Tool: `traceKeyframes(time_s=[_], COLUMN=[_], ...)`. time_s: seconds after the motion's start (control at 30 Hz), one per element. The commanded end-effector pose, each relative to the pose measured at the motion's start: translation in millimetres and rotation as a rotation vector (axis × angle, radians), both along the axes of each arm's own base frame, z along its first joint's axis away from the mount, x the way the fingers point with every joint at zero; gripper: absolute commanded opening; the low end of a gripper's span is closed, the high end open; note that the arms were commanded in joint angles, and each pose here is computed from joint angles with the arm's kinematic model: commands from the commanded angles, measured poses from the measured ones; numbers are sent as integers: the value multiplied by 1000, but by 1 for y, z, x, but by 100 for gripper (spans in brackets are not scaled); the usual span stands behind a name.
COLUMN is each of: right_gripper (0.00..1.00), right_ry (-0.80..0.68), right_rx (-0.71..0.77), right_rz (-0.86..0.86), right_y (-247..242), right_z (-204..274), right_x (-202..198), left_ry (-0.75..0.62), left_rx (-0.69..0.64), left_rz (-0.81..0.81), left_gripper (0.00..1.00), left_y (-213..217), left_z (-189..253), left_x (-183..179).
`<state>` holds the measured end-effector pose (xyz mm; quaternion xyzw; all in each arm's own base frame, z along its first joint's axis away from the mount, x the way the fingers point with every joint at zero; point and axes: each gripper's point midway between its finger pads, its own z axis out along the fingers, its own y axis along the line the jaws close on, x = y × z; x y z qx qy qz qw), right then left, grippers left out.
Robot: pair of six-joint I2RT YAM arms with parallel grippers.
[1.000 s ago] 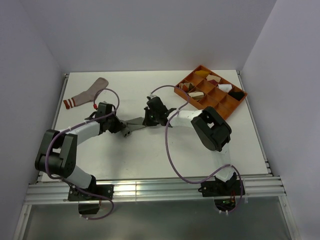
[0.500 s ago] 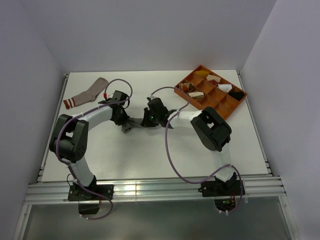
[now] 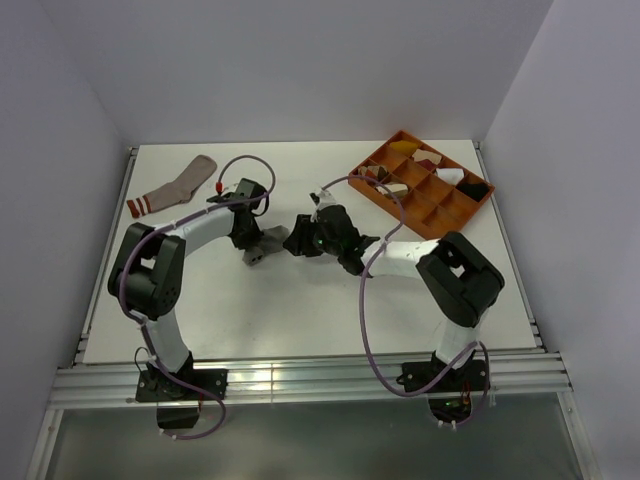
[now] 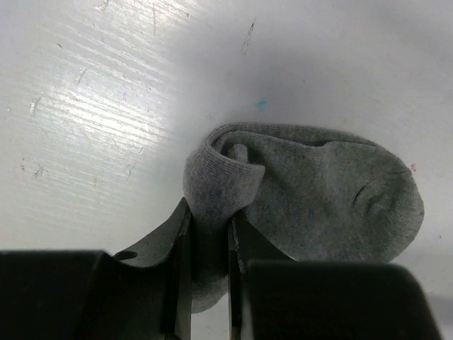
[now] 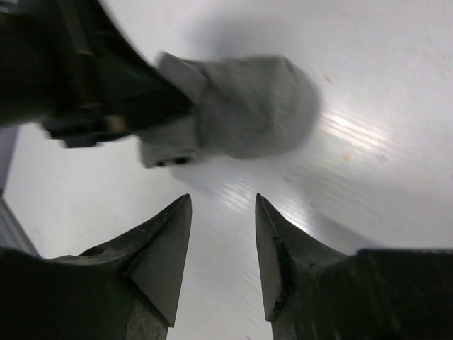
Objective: Roll the socks
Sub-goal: Roll the sock at the center of the board.
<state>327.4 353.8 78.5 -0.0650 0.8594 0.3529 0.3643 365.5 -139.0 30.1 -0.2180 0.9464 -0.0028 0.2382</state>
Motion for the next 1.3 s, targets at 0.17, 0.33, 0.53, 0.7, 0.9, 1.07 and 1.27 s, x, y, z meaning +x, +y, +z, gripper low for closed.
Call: traceKeyframes(time_s=[0.17, 0.33, 0.53, 0.7, 0.9, 1.07, 1.27], right_gripper=[54, 55, 60, 63, 64, 64, 64], right_ry=[-259, -269, -312, -363, -381, -376, -358], right_rx=[130, 129, 77, 32, -3, -26, -47], right_rz=[151, 171, 119, 76, 43, 55, 67], right_y=[69, 89, 97, 99, 109, 114, 115], right_z=[54, 39, 22, 20, 20, 13, 0], right_x=[-10, -17, -15, -10, -1, 1, -1], left_ry=[147, 156, 167, 170, 179, 181, 178], left_rx=[60, 34, 17, 9, 23, 31, 17], left_rz=[-64, -79, -84, -85, -77, -79, -96], left_gripper=[0, 0, 1, 2, 2, 2, 3], left_y=[3, -2, -5, -7, -4, -2, -4], left_z=[-35, -35, -39, -38, -40, -40, -39], left_x=[-25, -26, -27, -28, -29, -30, -32])
